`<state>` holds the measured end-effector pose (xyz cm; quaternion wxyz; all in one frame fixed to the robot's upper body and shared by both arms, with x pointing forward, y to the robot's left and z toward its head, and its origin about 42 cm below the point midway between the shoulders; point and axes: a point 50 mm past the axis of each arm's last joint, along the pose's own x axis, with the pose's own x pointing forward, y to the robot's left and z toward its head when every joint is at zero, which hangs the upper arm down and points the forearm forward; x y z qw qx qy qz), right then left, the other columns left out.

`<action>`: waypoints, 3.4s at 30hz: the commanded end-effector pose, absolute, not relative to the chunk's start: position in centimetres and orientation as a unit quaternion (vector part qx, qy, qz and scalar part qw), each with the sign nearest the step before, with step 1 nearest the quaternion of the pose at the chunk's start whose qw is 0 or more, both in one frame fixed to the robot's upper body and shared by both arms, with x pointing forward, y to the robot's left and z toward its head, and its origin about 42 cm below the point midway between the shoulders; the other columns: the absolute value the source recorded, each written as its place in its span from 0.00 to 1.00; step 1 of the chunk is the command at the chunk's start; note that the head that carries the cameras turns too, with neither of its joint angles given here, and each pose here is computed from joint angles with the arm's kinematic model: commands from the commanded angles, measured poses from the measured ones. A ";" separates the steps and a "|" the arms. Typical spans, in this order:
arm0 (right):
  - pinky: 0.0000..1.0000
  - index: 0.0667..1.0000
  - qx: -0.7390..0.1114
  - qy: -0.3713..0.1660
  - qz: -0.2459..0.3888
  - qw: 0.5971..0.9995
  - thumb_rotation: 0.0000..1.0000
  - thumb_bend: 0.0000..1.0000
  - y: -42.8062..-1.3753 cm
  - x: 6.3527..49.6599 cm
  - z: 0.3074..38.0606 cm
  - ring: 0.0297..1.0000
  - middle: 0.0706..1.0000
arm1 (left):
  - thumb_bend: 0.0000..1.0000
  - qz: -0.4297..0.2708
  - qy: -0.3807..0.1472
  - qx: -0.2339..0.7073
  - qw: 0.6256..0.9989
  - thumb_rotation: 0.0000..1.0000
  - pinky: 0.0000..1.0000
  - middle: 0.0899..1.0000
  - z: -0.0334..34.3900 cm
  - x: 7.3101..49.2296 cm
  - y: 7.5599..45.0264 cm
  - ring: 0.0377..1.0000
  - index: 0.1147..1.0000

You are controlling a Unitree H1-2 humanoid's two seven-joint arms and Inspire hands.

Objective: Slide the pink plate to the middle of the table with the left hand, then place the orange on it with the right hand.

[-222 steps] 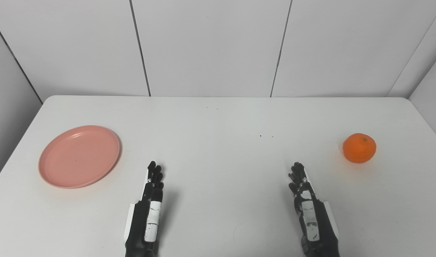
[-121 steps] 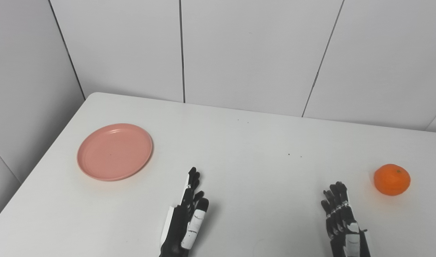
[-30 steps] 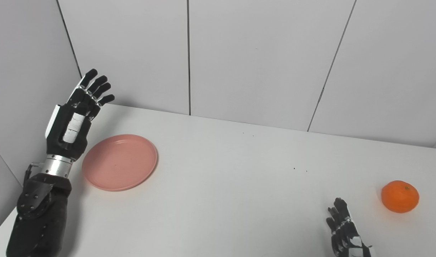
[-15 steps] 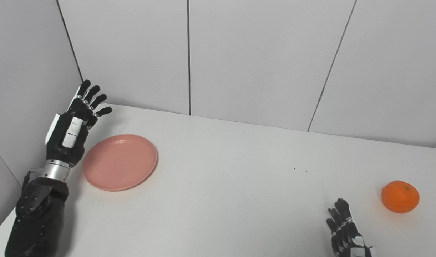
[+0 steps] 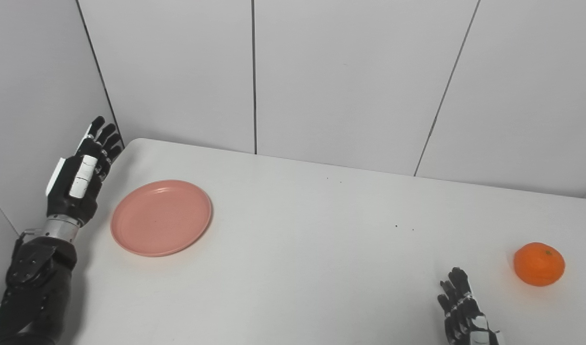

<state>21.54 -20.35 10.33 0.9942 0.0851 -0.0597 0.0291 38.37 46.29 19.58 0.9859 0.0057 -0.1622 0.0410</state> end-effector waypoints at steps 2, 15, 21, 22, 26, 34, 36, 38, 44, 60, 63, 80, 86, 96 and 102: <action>1.00 0.96 0.092 0.019 0.027 0.995 1.00 0.92 -20.3 19.7 7.0 1.00 1.00 | 0.98 0.048 -0.198 0.019 0.979 0.73 1.00 0.99 22.8 39.5 47.4 0.99 0.99; 1.00 0.95 0.095 0.019 0.027 0.995 1.00 0.91 -20.1 19.6 7.1 1.00 1.00 | 1.00 0.058 -0.147 -0.015 0.987 0.73 0.81 0.94 18.9 40.5 49.0 0.93 0.96; 1.00 0.95 0.096 0.019 0.026 0.995 1.00 0.92 -20.0 19.6 7.2 1.00 1.00 | 1.00 0.058 -0.118 -0.021 0.991 0.69 0.81 0.91 16.5 41.1 49.5 0.89 0.93; 1.00 0.95 0.097 0.019 0.025 0.995 1.00 0.92 -20.0 19.6 7.2 1.00 1.00 | 1.00 0.063 -0.110 -0.019 0.992 0.69 0.80 0.90 16.1 41.2 49.6 0.88 0.92; 1.00 0.95 0.101 0.019 0.025 0.994 1.00 0.93 -19.9 19.6 7.3 1.00 1.00 | 1.00 0.069 -0.087 -0.015 0.994 0.70 0.80 0.89 15.2 41.2 49.9 0.88 0.91; 1.00 0.95 0.101 0.018 0.025 0.994 1.00 0.94 -19.9 19.6 7.3 1.00 0.99 | 1.00 0.075 -0.058 -0.013 0.995 0.72 0.75 0.87 14.1 40.8 50.4 0.86 0.91; 1.00 0.95 0.101 0.019 0.025 0.994 1.00 0.93 -19.9 19.6 7.3 1.00 0.99 | 1.00 0.071 -0.055 -0.013 0.996 0.73 0.73 0.87 13.8 40.7 50.4 0.85 0.91; 1.00 0.95 0.100 0.019 0.025 0.994 1.00 0.93 -19.9 19.7 7.3 1.00 0.99 | 1.00 0.068 -0.053 -0.015 0.996 0.73 0.72 0.87 13.7 40.6 50.3 0.85 0.91; 0.99 0.95 0.100 0.019 0.025 0.995 1.00 0.93 -19.9 19.7 7.3 1.00 0.99 | 1.00 0.060 -0.060 -0.015 0.996 0.73 0.75 0.88 13.4 40.6 49.5 0.88 0.92; 0.98 0.96 0.102 0.021 0.024 0.994 1.00 0.91 -19.5 19.7 7.4 1.00 0.99 | 0.96 0.052 -0.063 0.004 0.997 0.75 0.99 0.98 11.6 39.6 46.8 1.00 0.99; 0.98 0.96 0.104 0.021 0.025 0.994 1.00 0.91 -19.4 19.7 7.4 1.00 0.99 | 0.96 0.048 -0.064 0.009 0.997 0.76 0.99 0.98 11.5 39.4 46.4 1.00 1.00; 0.98 0.95 0.102 0.020 0.026 0.994 1.00 0.90 -19.3 19.7 7.6 1.00 0.99 | 0.99 0.051 -0.042 0.053 0.996 0.79 1.00 0.99 11.6 39.8 45.8 0.99 1.00; 0.98 0.95 0.102 0.021 0.027 0.994 1.00 0.90 -19.4 19.6 7.6 1.00 0.99 | 0.97 0.054 -0.041 0.055 0.996 0.78 1.00 0.98 11.8 40.1 46.0 0.99 0.99; 0.98 0.96 0.101 0.022 0.027 0.994 1.00 0.90 -19.5 19.5 7.6 1.00 0.99 | 0.95 0.059 -0.030 0.049 0.997 0.79 1.00 0.99 11.9 40.3 46.1 0.99 1.00; 0.98 0.96 0.102 0.023 0.027 0.994 1.00 0.90 -19.5 19.5 7.6 1.00 1.00 | 0.96 0.060 -0.026 0.018 0.998 0.79 1.00 0.99 12.3 40.5 45.9 1.00 1.00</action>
